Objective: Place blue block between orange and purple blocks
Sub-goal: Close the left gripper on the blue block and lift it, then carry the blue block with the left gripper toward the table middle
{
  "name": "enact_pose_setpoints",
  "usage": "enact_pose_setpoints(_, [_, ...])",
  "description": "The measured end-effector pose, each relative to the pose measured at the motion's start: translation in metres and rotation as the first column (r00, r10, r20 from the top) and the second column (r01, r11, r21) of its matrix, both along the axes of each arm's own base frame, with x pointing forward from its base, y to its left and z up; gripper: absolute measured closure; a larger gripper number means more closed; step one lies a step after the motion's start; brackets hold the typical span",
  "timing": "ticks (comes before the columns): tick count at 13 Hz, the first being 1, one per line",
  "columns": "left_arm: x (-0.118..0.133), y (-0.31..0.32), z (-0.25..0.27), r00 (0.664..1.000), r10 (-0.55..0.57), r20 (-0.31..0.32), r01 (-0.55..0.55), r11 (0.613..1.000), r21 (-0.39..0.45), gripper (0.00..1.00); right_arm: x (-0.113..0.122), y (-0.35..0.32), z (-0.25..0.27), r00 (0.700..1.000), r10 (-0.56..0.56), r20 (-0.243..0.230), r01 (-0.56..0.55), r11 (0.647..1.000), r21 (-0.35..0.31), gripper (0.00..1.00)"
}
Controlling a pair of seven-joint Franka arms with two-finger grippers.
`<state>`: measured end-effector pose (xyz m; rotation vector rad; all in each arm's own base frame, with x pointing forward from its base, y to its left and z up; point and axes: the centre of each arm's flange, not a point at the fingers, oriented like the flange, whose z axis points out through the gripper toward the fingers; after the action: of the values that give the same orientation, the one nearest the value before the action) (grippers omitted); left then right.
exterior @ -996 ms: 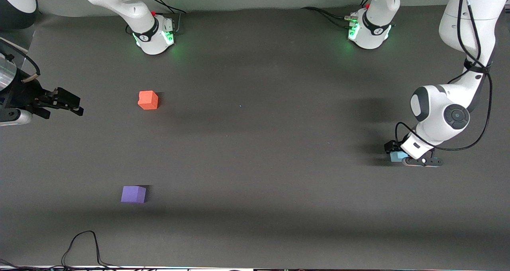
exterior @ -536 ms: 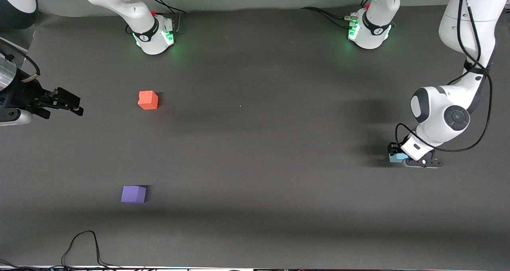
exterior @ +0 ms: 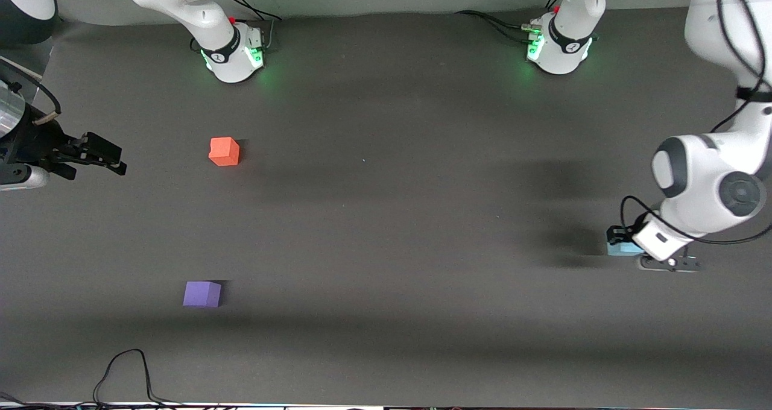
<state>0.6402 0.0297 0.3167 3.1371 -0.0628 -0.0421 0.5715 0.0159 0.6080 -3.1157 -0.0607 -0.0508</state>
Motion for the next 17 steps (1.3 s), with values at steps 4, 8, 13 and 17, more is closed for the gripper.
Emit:
enact_pose_setpoints(4, [0.012,-0.053,0.092,0.998,0.031,-0.048,-0.031,1.0,-0.003,0.47,0.0,0.0,0.0,1.0,0.0,0.0,0.0,1.0,0.0,0.0])
enact_pose_setpoints(8, [0.005,-0.189,0.125,0.992,0.122,-0.016,-0.122,0.992,-0.011,0.47,0.0,0.0,-0.001,1.0,0.0,-0.001,0.0,1.0,0.0,0.0])
enact_pose_setpoints(13, [-0.048,-0.391,0.118,0.981,0.192,-0.006,-0.192,0.981,-0.024,0.47,0.0,0.0,-0.001,1.0,0.0,-0.002,0.0,1.0,0.0,0.0])
enact_pose_setpoints(17, [-0.111,-0.54,0.056,0.983,0.179,0.042,-0.179,0.984,-0.002,0.47,0.0,0.0,-0.002,1.0,-0.001,-0.003,0.001,1.0,0.0,0.0])
